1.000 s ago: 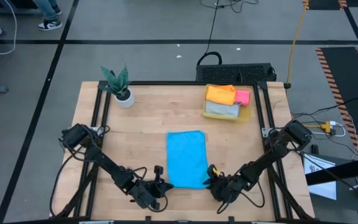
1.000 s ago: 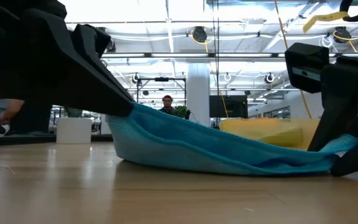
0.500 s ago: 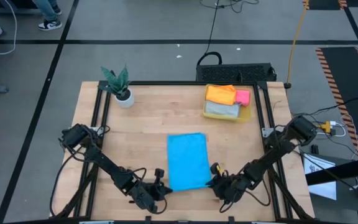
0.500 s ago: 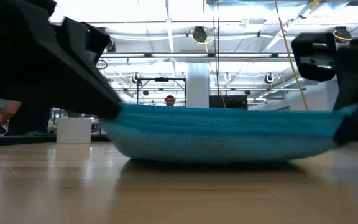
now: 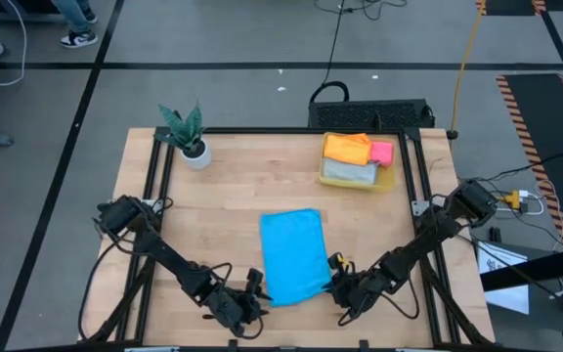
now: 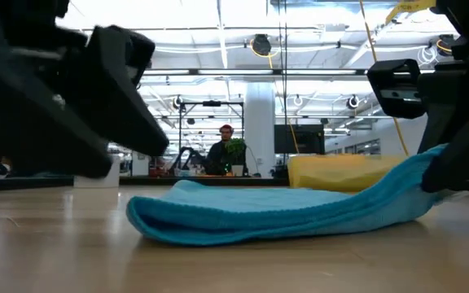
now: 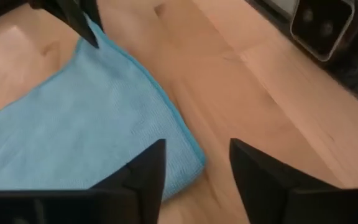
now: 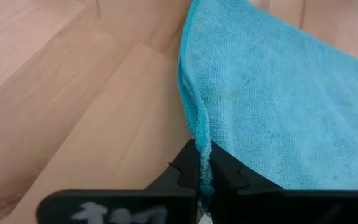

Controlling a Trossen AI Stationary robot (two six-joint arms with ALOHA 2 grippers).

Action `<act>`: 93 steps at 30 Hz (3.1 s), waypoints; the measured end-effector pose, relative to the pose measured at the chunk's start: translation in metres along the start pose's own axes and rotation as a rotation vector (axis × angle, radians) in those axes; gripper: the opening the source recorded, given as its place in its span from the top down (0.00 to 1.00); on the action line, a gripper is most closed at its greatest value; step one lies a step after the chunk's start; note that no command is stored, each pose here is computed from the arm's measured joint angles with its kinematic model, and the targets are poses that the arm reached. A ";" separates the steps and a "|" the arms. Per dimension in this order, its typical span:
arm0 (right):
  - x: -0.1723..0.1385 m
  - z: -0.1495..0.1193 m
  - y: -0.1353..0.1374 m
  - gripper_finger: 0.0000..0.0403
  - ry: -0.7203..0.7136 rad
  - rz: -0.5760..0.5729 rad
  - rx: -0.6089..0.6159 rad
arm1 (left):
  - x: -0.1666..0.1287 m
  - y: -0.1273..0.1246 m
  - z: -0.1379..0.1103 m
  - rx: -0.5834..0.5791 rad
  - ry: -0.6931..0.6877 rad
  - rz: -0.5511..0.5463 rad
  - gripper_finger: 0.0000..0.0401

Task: Fold microfiber towels
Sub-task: Fold the blue kitchen towel

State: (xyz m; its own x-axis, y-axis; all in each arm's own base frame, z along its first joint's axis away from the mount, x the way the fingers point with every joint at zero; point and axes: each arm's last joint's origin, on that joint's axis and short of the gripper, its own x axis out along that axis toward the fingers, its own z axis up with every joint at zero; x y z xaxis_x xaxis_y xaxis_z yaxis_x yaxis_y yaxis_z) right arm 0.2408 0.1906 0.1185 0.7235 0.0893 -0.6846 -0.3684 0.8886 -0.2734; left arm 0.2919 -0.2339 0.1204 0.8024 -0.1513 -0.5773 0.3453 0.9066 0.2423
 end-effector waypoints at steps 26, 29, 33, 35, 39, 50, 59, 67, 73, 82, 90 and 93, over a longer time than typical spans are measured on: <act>-0.008 0.007 0.013 0.99 -0.055 0.169 0.054 | 0.002 -0.009 0.007 -0.006 -0.064 -0.015 0.96; -0.016 0.018 0.015 0.99 -0.132 0.230 0.123 | -0.011 -0.012 0.028 -0.013 -0.139 -0.042 0.97; -0.032 0.031 0.010 0.99 -0.223 0.240 0.160 | -0.030 -0.009 0.047 -0.021 -0.207 -0.005 0.98; -0.041 0.036 0.005 0.99 -0.245 0.198 0.195 | -0.036 -0.005 0.051 -0.034 -0.209 0.065 0.97; -0.051 0.035 -0.016 0.99 -0.213 -0.012 0.276 | -0.037 0.007 0.048 -0.047 -0.145 0.212 0.97; -0.030 0.013 -0.069 0.99 0.003 -0.208 0.406 | -0.027 0.043 0.017 -0.223 0.088 0.500 0.99; -0.027 0.010 -0.081 0.99 0.026 -0.241 0.429 | -0.028 0.055 0.005 -0.288 0.154 0.611 0.99; -0.018 -0.017 -0.093 0.99 -0.010 -0.283 0.491 | -0.026 0.067 -0.001 -0.324 0.196 0.650 0.99; -0.015 -0.041 -0.100 0.99 -0.029 -0.311 0.557 | -0.020 0.085 -0.009 -0.394 0.259 0.623 0.97; -0.014 -0.051 -0.102 0.99 -0.090 -0.247 0.572 | -0.019 0.091 -0.009 -0.412 0.279 0.592 0.97; -0.035 -0.029 -0.088 0.99 -0.212 0.028 0.546 | -0.041 0.069 0.028 -0.455 0.177 0.396 0.97; -0.051 -0.018 -0.079 0.99 -0.276 0.171 0.564 | -0.052 0.060 0.037 -0.453 0.157 0.274 0.96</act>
State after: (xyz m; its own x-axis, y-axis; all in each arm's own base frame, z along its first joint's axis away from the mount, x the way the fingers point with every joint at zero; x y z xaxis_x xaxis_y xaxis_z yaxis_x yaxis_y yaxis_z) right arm 0.2230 0.1076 0.1630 0.8329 0.2964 -0.4674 -0.1835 0.9446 0.2721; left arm 0.2894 -0.1860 0.1937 0.7394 0.1432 -0.6579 -0.1376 0.9886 0.0605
